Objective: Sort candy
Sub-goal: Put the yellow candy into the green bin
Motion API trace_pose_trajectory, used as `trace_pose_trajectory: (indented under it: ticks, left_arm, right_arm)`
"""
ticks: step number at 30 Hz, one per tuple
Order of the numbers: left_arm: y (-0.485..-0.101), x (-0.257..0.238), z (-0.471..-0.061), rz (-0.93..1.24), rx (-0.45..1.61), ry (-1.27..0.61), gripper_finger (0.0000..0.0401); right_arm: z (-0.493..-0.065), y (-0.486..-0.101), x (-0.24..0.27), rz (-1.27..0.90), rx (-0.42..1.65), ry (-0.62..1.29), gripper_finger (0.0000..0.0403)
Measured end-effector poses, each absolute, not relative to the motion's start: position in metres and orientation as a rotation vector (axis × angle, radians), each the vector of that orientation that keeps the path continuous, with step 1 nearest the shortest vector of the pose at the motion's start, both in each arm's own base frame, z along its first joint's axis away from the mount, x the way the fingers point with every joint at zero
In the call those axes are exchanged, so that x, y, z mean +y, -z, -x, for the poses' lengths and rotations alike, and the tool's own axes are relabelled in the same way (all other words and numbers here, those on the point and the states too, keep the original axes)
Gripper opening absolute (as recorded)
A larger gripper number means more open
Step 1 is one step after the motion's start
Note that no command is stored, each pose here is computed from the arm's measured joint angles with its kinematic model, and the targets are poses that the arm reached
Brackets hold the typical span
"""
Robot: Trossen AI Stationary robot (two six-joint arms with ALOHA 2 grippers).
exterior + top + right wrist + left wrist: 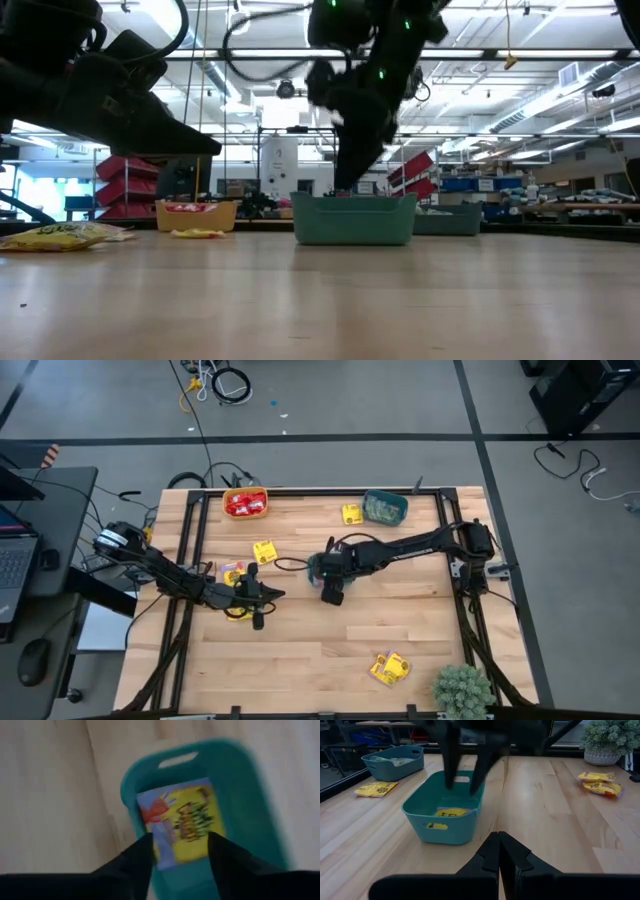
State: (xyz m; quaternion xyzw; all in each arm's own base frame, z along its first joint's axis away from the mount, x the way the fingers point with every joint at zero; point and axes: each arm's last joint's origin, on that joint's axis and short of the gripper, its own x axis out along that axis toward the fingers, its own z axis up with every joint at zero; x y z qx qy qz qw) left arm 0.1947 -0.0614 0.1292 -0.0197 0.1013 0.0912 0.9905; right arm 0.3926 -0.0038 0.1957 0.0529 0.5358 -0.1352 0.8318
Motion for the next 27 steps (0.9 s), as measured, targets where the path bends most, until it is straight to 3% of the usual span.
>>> trace_pose_trajectory:
  ticks: [5,11,19,27]
  left_arm:
    - [-0.129,-0.061,-0.195,0.044,0.206,-0.183,0.0003]
    - [-0.128,-0.061,-0.194,0.043,0.211,-0.184,0.0003]
    - [-0.128,-0.061,-0.194,0.043,0.213,-0.184,0.0003]
    - [-0.128,-0.061,-0.194,0.041,0.217,-0.184,0.0003]
  right_arm:
    - [-0.383,-0.241,-0.035,0.039,1.123,0.378,0.0218]
    - [-0.363,-0.263,-0.107,0.044,1.096,0.451,0.0222]
    - [-0.356,-0.212,-0.182,-0.054,1.15,0.414,0.0195]
    - [-0.349,-0.165,-0.218,-0.081,1.267,0.424,0.0179]
